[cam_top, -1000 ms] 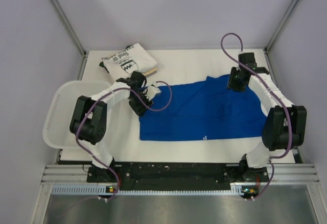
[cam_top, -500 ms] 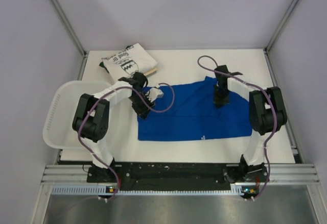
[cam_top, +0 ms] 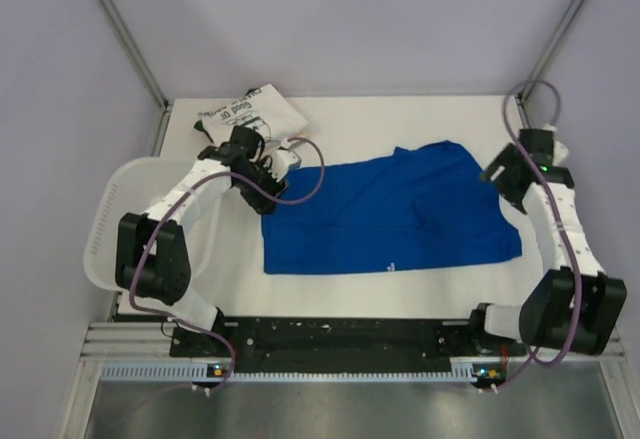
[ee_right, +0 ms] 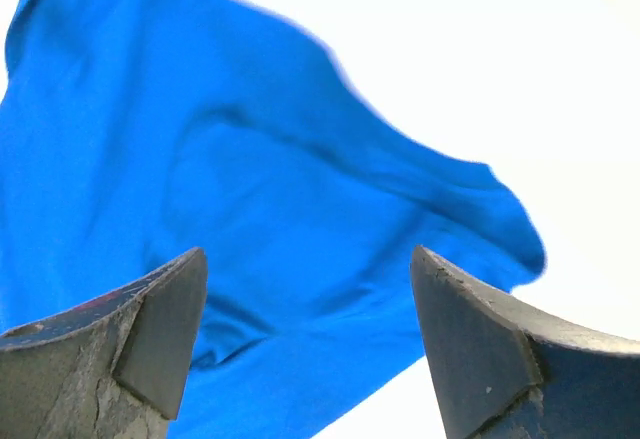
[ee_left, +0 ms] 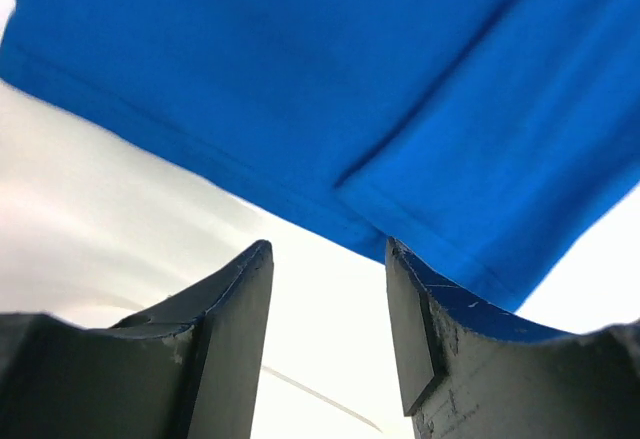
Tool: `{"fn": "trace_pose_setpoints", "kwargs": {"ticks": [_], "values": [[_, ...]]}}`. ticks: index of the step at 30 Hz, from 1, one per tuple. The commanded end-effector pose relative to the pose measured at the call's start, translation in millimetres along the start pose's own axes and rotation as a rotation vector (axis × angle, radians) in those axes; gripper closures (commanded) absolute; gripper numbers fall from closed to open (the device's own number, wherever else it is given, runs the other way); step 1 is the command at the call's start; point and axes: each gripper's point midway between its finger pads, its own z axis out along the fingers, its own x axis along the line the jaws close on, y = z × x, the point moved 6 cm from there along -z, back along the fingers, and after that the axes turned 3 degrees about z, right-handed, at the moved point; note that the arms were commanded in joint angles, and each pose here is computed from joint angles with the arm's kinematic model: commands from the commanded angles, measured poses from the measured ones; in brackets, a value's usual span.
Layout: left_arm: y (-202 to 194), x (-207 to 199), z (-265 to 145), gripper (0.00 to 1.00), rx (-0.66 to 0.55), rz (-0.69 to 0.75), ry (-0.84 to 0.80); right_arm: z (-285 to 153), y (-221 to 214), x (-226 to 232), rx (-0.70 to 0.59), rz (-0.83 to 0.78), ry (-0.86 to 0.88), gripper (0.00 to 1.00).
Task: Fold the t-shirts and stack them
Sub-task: Fold the flattened tshirt in 1/3 of the way
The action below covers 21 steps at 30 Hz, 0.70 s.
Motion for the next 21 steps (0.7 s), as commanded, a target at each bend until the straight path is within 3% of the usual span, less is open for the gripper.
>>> {"fn": "trace_pose_setpoints", "kwargs": {"ticks": [1, 5, 6, 7, 15, 19, 21], "values": [[2.1, -47.6, -17.8, 0.46, -0.041, 0.191, -0.171, -10.5, -12.0, -76.4, -0.045, 0.397, -0.162, 0.22], [-21.5, -93.6, 0.1, 0.43, 0.087, 0.327, -0.316, -8.0, -44.5, -117.9, -0.041, 0.633, -0.246, 0.35], [-28.4, -100.6, 5.6, 0.31, 0.121, 0.353, -0.326, -5.7, -51.4, -123.1, -0.031, 0.674, -0.258, 0.38], [-32.5, -104.9, 11.0, 0.27, 0.139, 0.374, -0.327, -2.4, -58.6, -128.2, -0.021, 0.705, -0.279, 0.4], [-59.1, -99.8, 38.8, 0.31, 0.201, 0.401, -0.253, 35.9, -69.6, -129.3, 0.071, 0.679, -0.273, 0.43], [-72.6, -110.0, 46.6, 0.46, 0.233, 0.362, -0.333, 45.4, -74.9, -136.3, 0.087, 0.667, -0.322, 0.66], [-77.4, -113.2, 47.8, 0.55, 0.24, 0.339, -0.348, 46.0, -76.7, -137.8, 0.098, 0.678, -0.32, 0.95]]}}
